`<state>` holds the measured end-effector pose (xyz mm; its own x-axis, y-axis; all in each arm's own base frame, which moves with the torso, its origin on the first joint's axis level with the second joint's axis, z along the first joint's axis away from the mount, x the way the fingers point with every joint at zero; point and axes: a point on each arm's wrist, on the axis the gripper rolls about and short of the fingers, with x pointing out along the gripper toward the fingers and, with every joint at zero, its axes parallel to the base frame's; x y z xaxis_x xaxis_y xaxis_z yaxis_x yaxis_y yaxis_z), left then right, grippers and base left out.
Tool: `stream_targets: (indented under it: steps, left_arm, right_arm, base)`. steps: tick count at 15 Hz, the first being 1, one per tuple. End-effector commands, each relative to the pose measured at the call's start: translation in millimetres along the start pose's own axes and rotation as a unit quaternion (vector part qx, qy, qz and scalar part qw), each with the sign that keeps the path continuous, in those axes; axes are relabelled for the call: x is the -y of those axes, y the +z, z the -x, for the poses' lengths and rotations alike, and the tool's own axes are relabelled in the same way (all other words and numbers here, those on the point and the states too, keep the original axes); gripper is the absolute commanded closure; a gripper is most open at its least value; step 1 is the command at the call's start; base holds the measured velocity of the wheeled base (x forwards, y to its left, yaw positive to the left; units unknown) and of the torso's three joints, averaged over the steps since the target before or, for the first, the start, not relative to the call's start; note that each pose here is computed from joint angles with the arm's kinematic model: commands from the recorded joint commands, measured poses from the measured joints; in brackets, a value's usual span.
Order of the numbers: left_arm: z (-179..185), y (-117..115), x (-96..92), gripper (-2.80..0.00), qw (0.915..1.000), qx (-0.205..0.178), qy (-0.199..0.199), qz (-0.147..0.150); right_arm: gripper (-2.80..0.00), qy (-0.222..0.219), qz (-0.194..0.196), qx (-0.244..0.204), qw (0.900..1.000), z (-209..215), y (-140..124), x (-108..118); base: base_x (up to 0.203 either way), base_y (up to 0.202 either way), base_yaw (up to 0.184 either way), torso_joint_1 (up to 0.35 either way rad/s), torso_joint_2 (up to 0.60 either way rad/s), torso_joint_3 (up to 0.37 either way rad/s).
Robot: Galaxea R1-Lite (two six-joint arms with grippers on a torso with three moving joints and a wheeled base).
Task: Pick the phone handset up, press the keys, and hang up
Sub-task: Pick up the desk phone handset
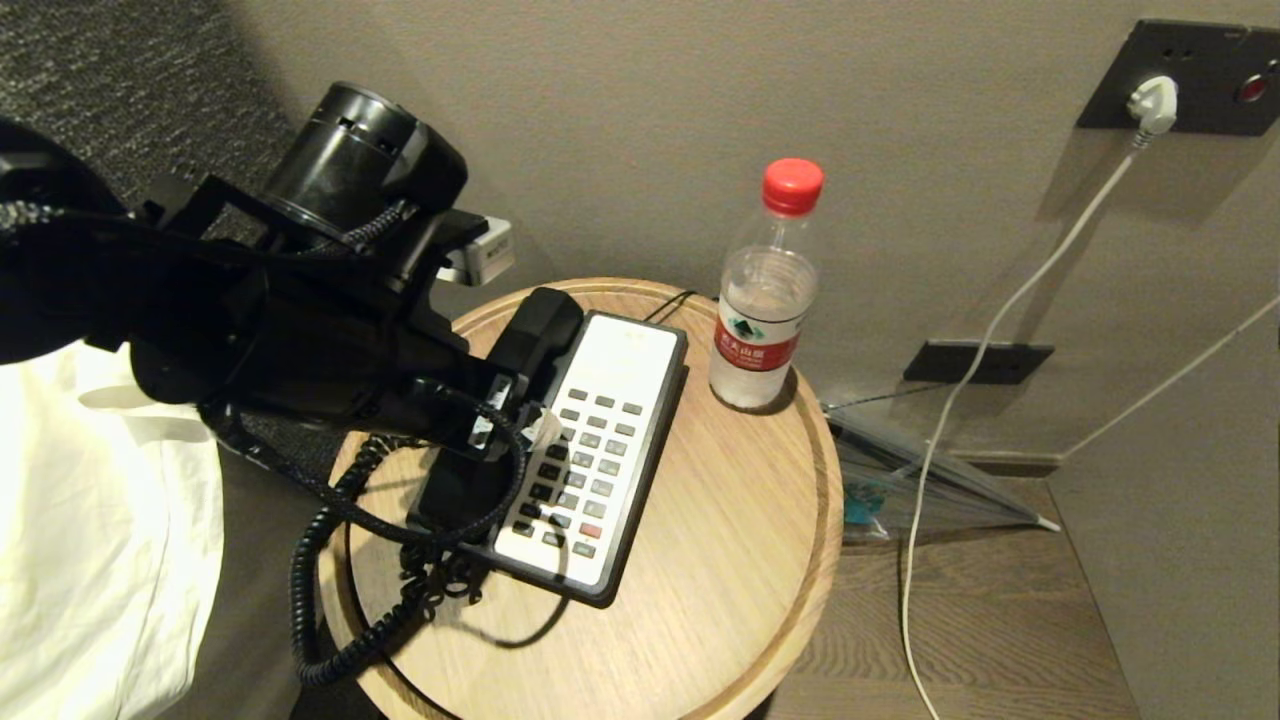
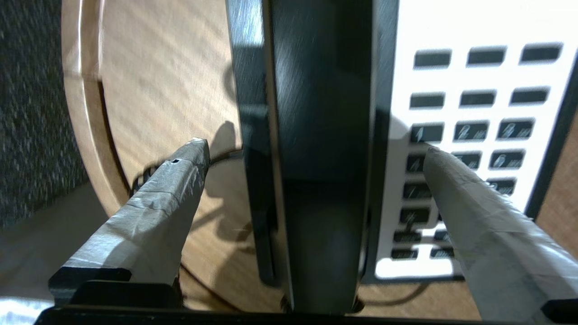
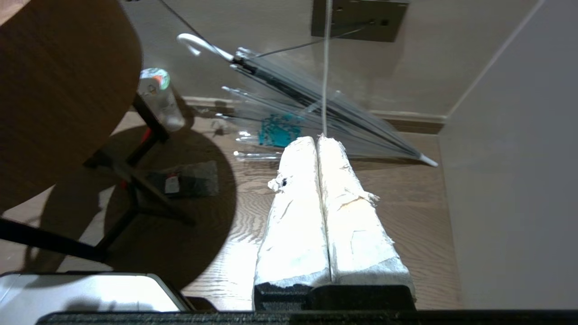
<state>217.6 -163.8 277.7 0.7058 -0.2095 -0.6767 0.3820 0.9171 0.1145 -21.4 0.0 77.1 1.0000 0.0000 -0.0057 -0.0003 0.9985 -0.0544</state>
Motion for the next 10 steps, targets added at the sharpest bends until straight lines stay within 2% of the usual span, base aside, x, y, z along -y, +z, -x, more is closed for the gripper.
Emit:
stream_targets:
  steps: [1,5,6,7,10]
  left_arm:
    - [-3.0,2.2,0.6,-2.80,1.0000,-0.002,0.002,0.000]
    - [-7.1,1.8,1.6,-2.80,1.0000,-0.008,0.003,-0.001]
    - [-7.6,1.9,1.7,-1.87,1.0000,-0.008,0.003,-0.001]
    - [-8.3,1.9,1.8,0.00,1.0000,-0.009,0.003,-0.001]
    - [-6.3,1.6,0.9,0.00,1.0000,-0.007,0.003,0.001]
  right_arm:
    - [0.00,0.000,0.000,-0.001,1.000,-0.2,-0.4,0.0]
    - [0.00,0.000,0.000,-0.001,1.000,-0.2,-0.4,0.0]
    - [0.00,0.000,0.000,-0.001,1.000,-0.2,-0.4,0.0]
    - [0.00,0.000,0.000,-0.001,1.000,-0.2,-0.4,0.0]
    - [0.00,0.000,0.000,-0.001,1.000,-0.2,-0.4,0.0]
  base:
    - [0.000,0.000,0.000,0.000,0.00,0.000]
    - [0.000,0.000,0.000,0.000,0.00,0.000]
    - [0.000,0.000,0.000,0.000,0.00,0.000]
    - [0.000,0.000,0.000,0.000,0.00,0.000]
    - [0.000,0.000,0.000,0.000,0.00,0.000]
